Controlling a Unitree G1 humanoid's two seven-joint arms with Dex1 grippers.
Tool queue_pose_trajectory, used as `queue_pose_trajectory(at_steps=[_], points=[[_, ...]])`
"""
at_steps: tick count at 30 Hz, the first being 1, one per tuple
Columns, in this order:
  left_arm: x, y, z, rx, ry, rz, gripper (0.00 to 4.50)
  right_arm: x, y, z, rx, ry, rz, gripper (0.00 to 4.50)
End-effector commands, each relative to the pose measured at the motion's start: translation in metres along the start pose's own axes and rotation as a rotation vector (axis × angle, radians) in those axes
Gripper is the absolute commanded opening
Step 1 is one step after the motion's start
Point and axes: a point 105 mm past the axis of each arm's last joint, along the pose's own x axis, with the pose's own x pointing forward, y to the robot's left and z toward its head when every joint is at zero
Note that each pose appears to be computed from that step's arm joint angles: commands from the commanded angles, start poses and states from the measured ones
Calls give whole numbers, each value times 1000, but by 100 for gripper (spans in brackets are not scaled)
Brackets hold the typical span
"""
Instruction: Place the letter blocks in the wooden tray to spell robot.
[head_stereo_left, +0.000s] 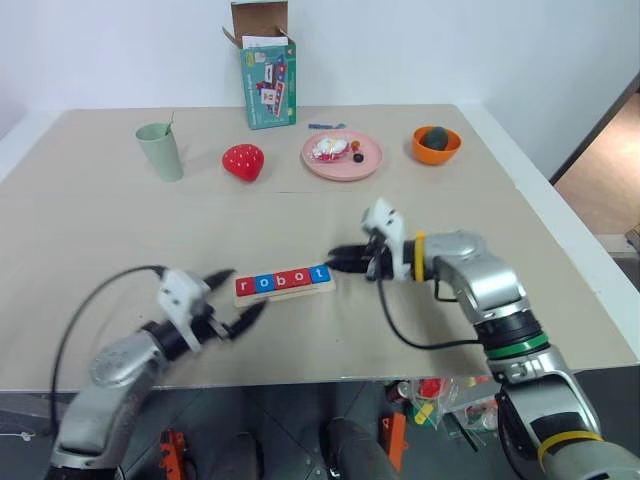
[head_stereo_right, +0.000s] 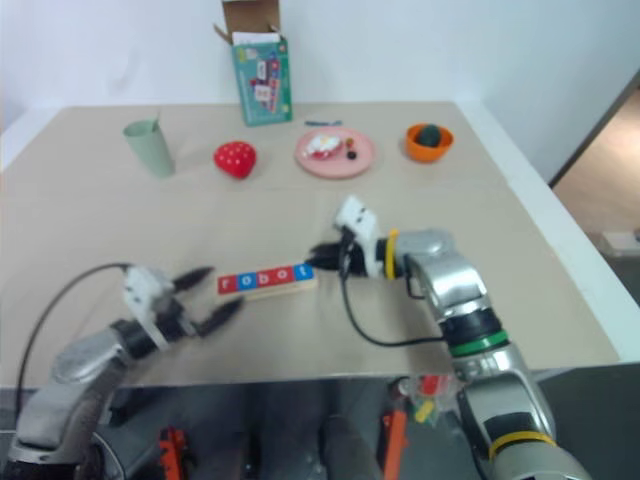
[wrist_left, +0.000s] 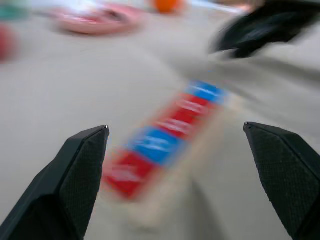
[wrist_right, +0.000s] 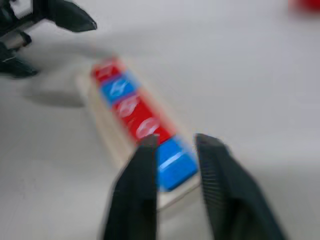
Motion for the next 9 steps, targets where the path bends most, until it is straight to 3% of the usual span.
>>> queue_pose_trajectory(at_steps=[1, 6, 9], points=[[-17, 43, 18, 23, -41, 141, 450, -29, -20, -1, -10, -45, -78, 250], [-23, 66, 11, 39, 20, 200, 450, -48, -33, -20, -30, -73, -190, 435], [-25, 70, 3, 119, 76, 215, 450, -54, -44, -23, -11, -118, -309, 447]])
